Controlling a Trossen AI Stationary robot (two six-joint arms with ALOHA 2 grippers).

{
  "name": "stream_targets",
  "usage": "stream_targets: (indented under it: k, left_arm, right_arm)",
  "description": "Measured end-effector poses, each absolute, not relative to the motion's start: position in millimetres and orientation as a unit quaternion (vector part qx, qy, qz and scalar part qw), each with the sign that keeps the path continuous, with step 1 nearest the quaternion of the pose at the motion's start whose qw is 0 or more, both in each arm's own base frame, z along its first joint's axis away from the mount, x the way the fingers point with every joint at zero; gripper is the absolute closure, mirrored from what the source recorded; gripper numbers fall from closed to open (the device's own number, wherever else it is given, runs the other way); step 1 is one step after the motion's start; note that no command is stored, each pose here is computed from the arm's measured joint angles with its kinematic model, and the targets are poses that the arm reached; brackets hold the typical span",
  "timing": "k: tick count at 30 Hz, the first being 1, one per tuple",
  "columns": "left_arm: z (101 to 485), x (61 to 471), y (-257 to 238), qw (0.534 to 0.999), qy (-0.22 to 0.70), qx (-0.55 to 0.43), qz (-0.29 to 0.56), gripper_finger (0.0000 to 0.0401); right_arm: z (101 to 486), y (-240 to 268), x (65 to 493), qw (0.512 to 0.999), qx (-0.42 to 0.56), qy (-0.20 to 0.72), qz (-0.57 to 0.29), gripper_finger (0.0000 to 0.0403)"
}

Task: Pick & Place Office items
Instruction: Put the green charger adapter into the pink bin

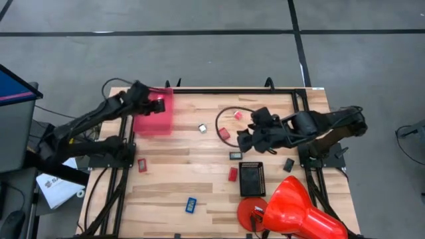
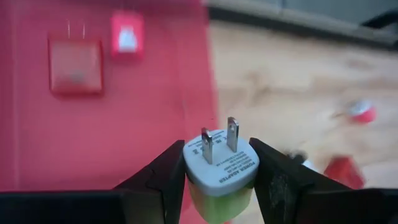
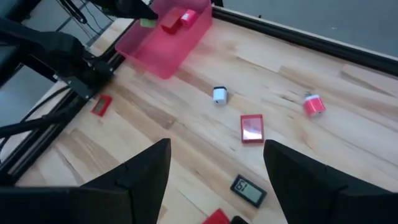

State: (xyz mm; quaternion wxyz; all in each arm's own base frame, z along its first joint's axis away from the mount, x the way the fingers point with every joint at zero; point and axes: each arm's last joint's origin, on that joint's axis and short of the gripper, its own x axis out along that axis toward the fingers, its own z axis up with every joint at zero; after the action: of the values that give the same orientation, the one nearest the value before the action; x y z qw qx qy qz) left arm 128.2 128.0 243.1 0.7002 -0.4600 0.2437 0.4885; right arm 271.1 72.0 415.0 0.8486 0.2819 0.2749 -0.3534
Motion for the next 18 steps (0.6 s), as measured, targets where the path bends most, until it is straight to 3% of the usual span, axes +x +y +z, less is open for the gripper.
stream_targets:
  k: [7,18]
  left_arm:
    - [212.0,141.5,152.0,0.660,0.309,-0.455,0.511,0.0257]
    - [195.6,140.7,171.1,0.621,0.308,-0.446,0.566,0.0255]
  right_arm:
    - [412.2,82.9,262.1,0.842,0.281,0.275,-0.369,0.0152]
    - [407.8,100.8,241.8,0.826,0.289,0.270,-0.401,0.0152]
